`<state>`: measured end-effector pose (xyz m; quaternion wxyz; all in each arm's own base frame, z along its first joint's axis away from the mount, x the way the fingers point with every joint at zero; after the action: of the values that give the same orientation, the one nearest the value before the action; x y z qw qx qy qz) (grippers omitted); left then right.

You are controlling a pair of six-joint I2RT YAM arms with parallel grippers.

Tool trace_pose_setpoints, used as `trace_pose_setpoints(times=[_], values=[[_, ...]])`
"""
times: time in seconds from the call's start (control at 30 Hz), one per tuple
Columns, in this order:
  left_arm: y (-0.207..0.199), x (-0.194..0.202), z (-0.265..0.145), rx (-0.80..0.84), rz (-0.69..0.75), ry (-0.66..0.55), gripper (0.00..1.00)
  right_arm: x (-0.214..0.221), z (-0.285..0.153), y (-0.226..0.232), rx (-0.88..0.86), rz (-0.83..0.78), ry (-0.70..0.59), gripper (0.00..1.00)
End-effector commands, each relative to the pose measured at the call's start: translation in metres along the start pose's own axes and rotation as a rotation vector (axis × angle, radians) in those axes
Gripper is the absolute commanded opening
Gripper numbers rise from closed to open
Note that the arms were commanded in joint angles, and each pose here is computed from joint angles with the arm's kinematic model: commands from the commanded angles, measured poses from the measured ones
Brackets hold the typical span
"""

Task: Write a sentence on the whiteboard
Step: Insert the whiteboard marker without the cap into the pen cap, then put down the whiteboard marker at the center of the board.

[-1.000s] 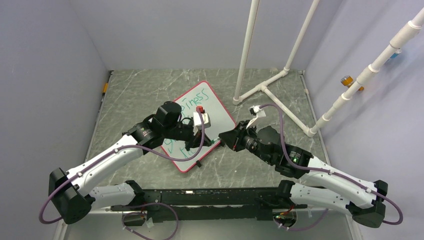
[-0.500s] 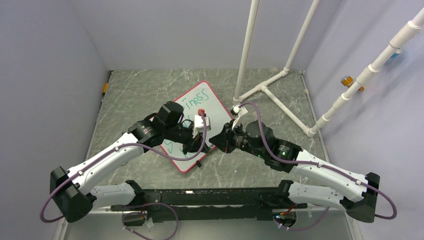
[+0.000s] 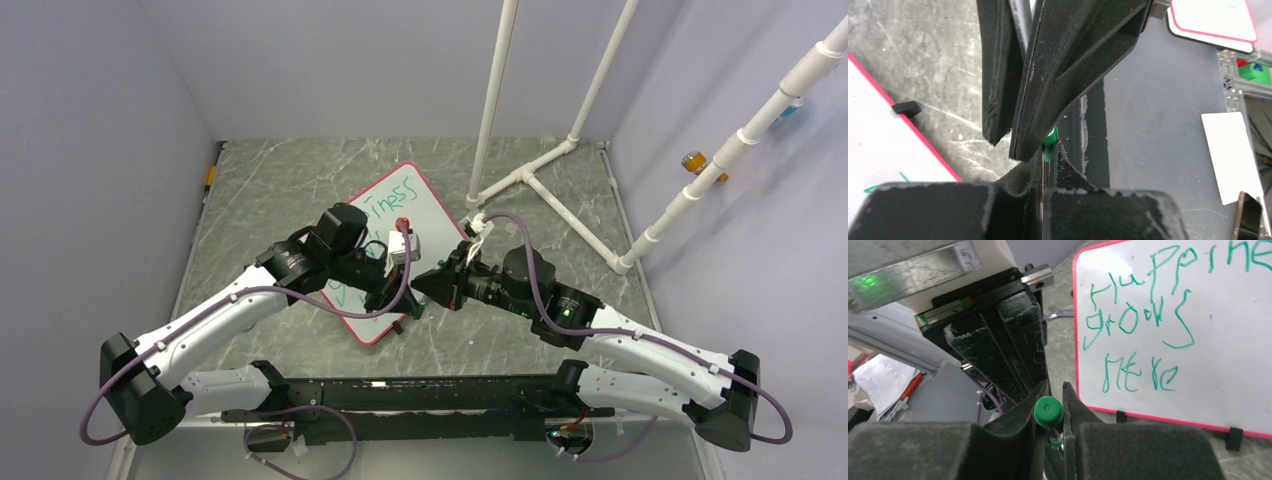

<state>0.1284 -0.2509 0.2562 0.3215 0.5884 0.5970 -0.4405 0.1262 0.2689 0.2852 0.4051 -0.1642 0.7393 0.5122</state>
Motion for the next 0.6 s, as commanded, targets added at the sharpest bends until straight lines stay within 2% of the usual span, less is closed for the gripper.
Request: trace_pose_setpoints(times=[0.0, 0.17, 0.33, 0.57], values=[[-0.014, -0.079, -0.01, 0.107, 0.273, -0.274, 0.0, 0.018, 0.002, 0.014, -0.153, -0.004, 0.068, 0.0], [-0.009, -0.075, -0.011, 0.066, 0.26, -0.236, 0.0, 0.016, 0.001, 0.007, -0.101, 0.014, 0.043, 0.0], [0.003, -0.066, -0.015, -0.069, 0.236, -0.189, 0.2, 0.008, -0.002, -0.007, 0.062, 0.068, 0.009, 0.0], [0.026, -0.036, -0.021, -0.28, 0.162, -0.064, 0.6, 0.002, -0.015, -0.031, 0.322, 0.177, -0.039, 0.0]])
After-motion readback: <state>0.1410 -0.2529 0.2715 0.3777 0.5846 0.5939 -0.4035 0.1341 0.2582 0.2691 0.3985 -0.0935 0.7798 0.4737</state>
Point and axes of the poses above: each gripper's point midway between its finger pads, its own z axis out along the fingers, its own y axis along the line the jaws close on, x = y × z, the point moved 5 cm from there along -z, back along the fingers, and after that the axes turned 11 degrees about z, right-handed, at the moved point
